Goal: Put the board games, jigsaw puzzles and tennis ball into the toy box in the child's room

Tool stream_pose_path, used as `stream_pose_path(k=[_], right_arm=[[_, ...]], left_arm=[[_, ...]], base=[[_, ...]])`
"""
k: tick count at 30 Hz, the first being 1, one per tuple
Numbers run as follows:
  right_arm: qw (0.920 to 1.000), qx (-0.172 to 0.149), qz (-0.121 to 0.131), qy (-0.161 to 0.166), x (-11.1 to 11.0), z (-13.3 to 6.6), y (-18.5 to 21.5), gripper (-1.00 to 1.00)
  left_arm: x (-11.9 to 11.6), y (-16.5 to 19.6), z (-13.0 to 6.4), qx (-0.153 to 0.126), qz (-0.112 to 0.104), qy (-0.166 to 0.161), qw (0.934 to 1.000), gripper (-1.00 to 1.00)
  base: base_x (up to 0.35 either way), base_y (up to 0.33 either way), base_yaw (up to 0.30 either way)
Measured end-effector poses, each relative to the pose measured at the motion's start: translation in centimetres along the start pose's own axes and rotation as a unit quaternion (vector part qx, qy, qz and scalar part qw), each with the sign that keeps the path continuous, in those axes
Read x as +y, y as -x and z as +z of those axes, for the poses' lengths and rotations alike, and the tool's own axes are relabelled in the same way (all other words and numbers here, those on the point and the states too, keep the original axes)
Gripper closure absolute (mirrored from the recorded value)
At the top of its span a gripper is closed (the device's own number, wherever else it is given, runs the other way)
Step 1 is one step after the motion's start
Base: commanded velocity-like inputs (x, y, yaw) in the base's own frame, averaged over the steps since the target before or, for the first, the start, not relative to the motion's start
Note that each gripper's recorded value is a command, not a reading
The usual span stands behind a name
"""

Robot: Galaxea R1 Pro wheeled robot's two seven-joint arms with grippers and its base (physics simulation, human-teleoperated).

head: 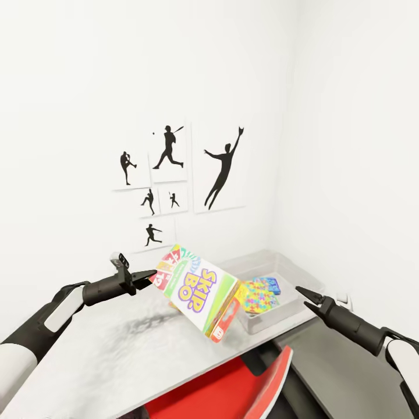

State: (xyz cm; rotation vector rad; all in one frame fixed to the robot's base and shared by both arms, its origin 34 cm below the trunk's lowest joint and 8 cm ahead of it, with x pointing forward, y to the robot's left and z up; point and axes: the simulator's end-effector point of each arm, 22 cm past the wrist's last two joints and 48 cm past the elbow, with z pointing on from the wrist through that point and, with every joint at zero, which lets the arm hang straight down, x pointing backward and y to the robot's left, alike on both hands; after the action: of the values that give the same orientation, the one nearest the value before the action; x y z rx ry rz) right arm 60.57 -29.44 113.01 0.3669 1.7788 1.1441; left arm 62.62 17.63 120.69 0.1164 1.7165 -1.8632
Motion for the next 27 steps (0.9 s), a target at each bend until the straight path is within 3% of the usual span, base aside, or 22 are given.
stream_pose_path(k=[11,27], right_arm=[[1.0,0.0,0.001,0.0,-0.05,0.01,0.0,-1.0],[1.0,0.0,0.001,-0.001,-0.11,0.01,-0.03,-1.0]], left_arm=[[-0.06,0.35,-0.01,-0.008,0.015,-0.001,0.9999,1.0],[-0.1,0.37,-0.03,-0.009,0.014,-0.003,0.9999,1.0]], base=[[0.092,-0.042,0.287],[0.1,-0.095,0.287]])
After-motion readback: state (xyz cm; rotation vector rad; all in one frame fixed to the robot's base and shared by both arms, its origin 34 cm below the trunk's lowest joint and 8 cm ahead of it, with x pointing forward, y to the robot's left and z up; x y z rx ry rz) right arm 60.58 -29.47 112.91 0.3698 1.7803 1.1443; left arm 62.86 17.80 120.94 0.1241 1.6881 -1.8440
